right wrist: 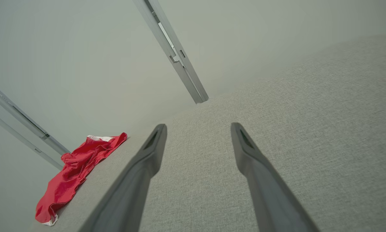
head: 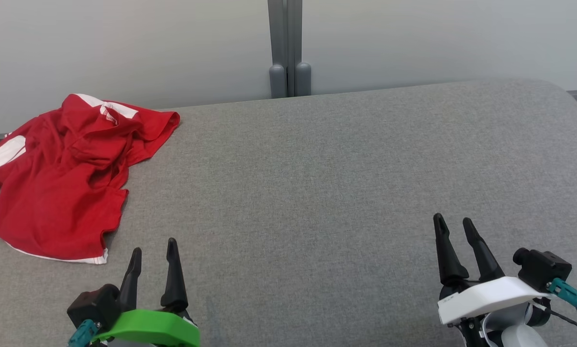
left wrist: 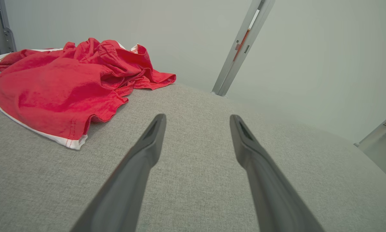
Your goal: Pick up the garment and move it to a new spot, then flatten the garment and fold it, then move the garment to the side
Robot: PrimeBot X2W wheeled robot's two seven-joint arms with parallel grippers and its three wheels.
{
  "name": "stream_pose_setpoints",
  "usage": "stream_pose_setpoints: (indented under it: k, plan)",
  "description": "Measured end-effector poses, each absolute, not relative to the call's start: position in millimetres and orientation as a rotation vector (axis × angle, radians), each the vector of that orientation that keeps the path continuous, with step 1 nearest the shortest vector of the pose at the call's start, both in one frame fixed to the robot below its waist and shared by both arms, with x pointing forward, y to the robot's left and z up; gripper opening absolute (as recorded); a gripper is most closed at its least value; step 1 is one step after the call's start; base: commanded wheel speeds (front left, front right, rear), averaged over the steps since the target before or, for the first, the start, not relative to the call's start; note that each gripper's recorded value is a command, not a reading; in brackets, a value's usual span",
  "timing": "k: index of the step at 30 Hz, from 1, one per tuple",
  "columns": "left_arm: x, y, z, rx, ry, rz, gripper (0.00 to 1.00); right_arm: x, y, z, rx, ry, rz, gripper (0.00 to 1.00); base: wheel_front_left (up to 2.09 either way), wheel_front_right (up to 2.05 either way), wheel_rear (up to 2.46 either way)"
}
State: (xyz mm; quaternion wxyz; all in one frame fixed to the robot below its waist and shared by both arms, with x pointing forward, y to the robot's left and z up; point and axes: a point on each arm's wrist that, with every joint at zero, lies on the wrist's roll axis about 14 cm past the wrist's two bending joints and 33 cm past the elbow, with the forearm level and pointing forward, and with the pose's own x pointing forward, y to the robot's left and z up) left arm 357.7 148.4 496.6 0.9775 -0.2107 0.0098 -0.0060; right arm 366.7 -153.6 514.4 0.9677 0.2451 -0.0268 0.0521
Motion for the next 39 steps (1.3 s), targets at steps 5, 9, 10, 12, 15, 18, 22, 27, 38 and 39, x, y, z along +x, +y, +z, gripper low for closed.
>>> stream_pose_setpoints:
  k: [5, 9, 10, 12, 15, 18, 22, 27, 38, 39]
  plan:
    - [354.0, 147.7, 492.7, -0.369, 0.022, -0.014, 1.00, 365.5, -149.7, 513.6, 0.443, -0.056, 0.120, 1.00, 0.00, 0.00, 0.00]
    - [352.6, 149.0, 491.5, -0.334, 0.019, -0.010, 1.00, 365.5, -148.0, 514.0, 0.404, -0.062, 0.127, 1.00, 0.00, 0.00, 0.00]
    - [352.5, 149.4, 491.4, -0.326, 0.019, -0.010, 1.00, 365.5, -147.6, 513.8, 0.397, -0.062, 0.129, 1.00, 0.00, 0.00, 0.00]
    - [352.3, 149.7, 491.1, -0.309, 0.016, -0.010, 1.00, 365.4, -146.2, 513.1, 0.380, -0.061, 0.134, 1.00, 0.00, 0.00, 0.00]
    - [351.9, 150.2, 490.6, -0.290, 0.013, -0.009, 1.00, 365.3, -144.4, 513.2, 0.354, -0.064, 0.141, 1.00, 0.00, 0.00, 0.00]
    - [351.5, 150.5, 490.0, -0.267, 0.010, -0.010, 1.00, 365.1, -143.2, 513.9, 0.332, -0.071, 0.147, 1.00, 0.00, 0.00, 0.00]
    - [351.1, 149.7, 490.4, -0.239, 0.004, -0.012, 1.00, 364.7, -141.5, 514.4, 0.301, -0.076, 0.155, 1.00, 0.00, 0.00, 0.00]
    - [350.5, 147.2, 490.6, -0.206, -0.003, -0.021, 1.00, 364.3, -139.7, 515.2, 0.264, -0.083, 0.163, 1.00, 0.00, 0.00, 0.00]
    - [347.9, 143.4, 488.8, -0.133, -0.012, -0.036, 1.00, 363.0, -135.5, 516.5, 0.190, -0.099, 0.184, 1.00, 0.00, 0.00, 0.00]
    - [347.8, 143.2, 489.0, -0.127, -0.014, -0.037, 1.00, 362.6, -135.1, 516.3, 0.183, -0.100, 0.185, 1.00, 0.00, 0.00, 0.00]
